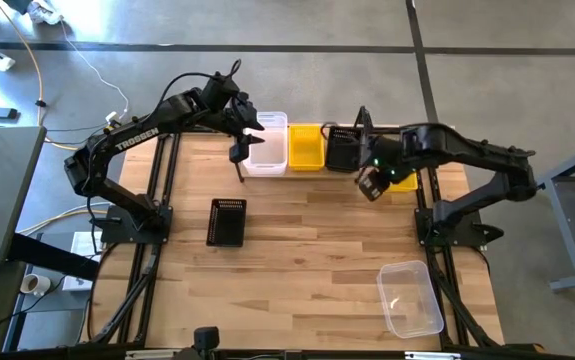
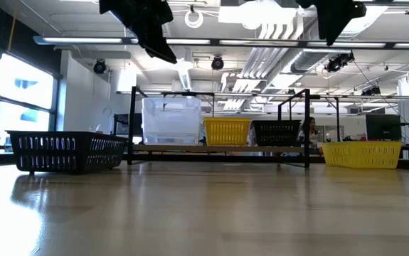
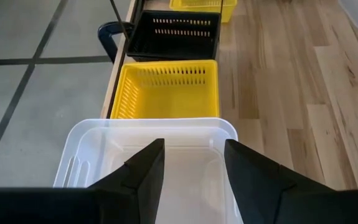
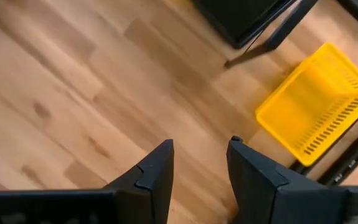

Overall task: Stack baskets on shelf by color
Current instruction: Stack the yellow bin on the yellow bin on the shelf

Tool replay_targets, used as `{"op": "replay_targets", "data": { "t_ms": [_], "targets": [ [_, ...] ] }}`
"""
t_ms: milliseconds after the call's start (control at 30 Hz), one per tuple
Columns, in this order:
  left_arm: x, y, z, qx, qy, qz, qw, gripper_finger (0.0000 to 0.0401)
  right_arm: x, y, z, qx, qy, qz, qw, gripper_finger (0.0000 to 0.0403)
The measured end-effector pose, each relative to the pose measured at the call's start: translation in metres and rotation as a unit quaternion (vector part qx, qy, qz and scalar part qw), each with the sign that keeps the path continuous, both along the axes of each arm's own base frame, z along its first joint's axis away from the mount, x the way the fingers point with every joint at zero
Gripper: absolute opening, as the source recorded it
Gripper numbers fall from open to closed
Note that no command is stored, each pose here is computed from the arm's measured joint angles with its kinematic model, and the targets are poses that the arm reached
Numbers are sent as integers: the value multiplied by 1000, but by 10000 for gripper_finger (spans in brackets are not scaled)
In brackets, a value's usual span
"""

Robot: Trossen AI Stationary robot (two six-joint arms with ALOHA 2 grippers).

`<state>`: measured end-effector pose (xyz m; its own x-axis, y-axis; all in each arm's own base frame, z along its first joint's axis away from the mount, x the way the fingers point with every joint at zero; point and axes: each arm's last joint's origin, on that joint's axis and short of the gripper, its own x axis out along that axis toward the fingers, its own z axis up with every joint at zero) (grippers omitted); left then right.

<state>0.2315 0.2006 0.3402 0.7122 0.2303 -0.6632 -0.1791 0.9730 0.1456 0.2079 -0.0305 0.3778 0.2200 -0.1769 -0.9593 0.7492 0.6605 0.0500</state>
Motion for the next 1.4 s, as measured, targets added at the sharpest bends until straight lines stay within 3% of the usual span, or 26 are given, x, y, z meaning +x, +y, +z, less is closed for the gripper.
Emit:
{"op": "replay_targets", "data": {
  "t_ms": [367,633,800,1167,1400],
  "targets": [
    [0,0,0,-1,0,1,1000,157,0,30,-5,-13,18,39,999,134],
    [5,-5,0,3,1,-14,1000,157,-7,40,-64,5,138,71,988,134],
    [8,-9,0,4,0,-22,1000,157,-21,29,-92,16,187,89,978,134],
    [9,-10,0,5,1,-24,1000,156,-42,-11,-122,59,219,141,964,134],
    [9,-10,0,5,1,-24,1000,156,-47,-31,-139,69,212,205,953,134]
  ]
}}
